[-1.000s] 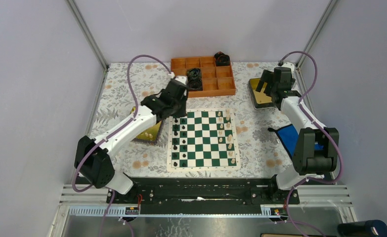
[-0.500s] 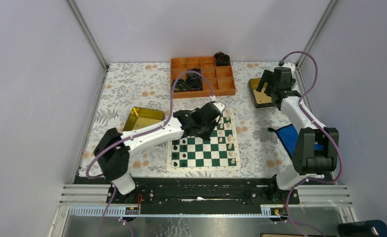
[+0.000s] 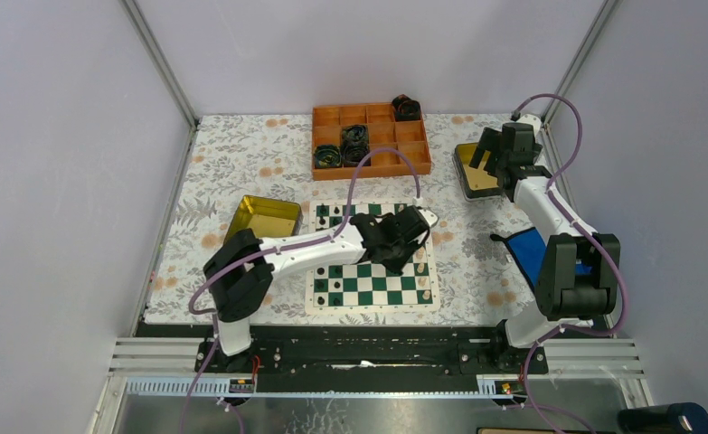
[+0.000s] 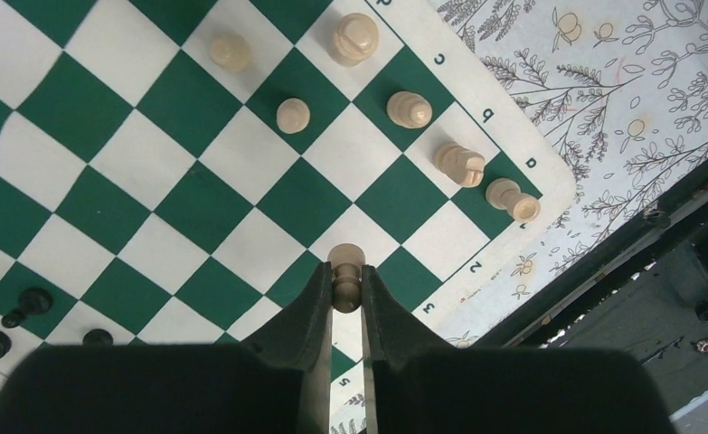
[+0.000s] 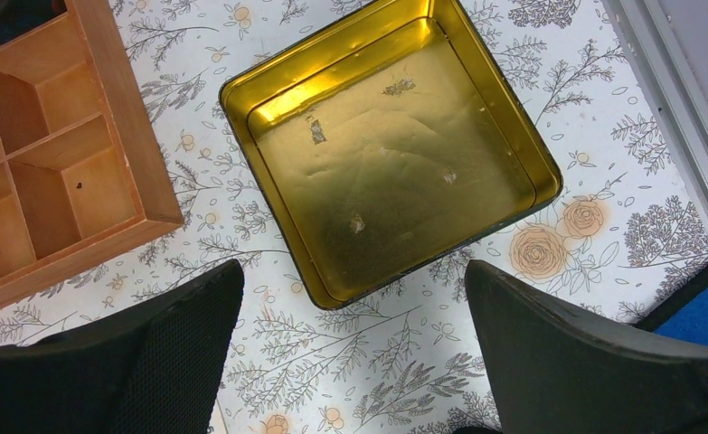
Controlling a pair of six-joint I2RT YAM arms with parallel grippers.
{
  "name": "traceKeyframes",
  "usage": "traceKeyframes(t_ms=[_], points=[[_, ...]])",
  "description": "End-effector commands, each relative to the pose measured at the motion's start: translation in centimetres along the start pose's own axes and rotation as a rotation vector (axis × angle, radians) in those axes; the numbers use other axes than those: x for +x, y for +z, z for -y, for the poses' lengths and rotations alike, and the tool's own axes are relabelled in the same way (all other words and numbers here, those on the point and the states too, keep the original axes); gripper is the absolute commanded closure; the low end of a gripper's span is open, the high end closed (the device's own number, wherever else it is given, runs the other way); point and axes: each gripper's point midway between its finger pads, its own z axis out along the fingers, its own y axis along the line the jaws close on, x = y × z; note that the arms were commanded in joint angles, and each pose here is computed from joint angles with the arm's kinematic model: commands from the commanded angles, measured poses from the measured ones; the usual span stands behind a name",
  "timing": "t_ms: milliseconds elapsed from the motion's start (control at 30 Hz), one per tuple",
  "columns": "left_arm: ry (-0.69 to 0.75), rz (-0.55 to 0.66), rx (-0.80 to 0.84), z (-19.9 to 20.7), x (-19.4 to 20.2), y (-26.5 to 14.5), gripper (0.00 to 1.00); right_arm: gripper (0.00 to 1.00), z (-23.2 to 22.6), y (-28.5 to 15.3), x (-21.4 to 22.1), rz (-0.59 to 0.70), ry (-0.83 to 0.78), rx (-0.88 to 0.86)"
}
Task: Set up the chess pieces on the board
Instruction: Place the chess piece on the chessboard.
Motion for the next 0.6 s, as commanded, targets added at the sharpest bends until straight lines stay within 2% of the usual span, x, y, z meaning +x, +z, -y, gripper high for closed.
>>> traceKeyframes(t_ms=[0,567], points=[[0.031,0.042,0.047,1.7,-1.8,0.5,1.00,0.00,0.0,-0.2,-2.1,0.054,0.027,0.001],[0.043,0.005,0.021,1.9,-2.0,3.9,1.00,0.00,-0.3,-0.3,-1.9,0.054,0.033,-0.025]])
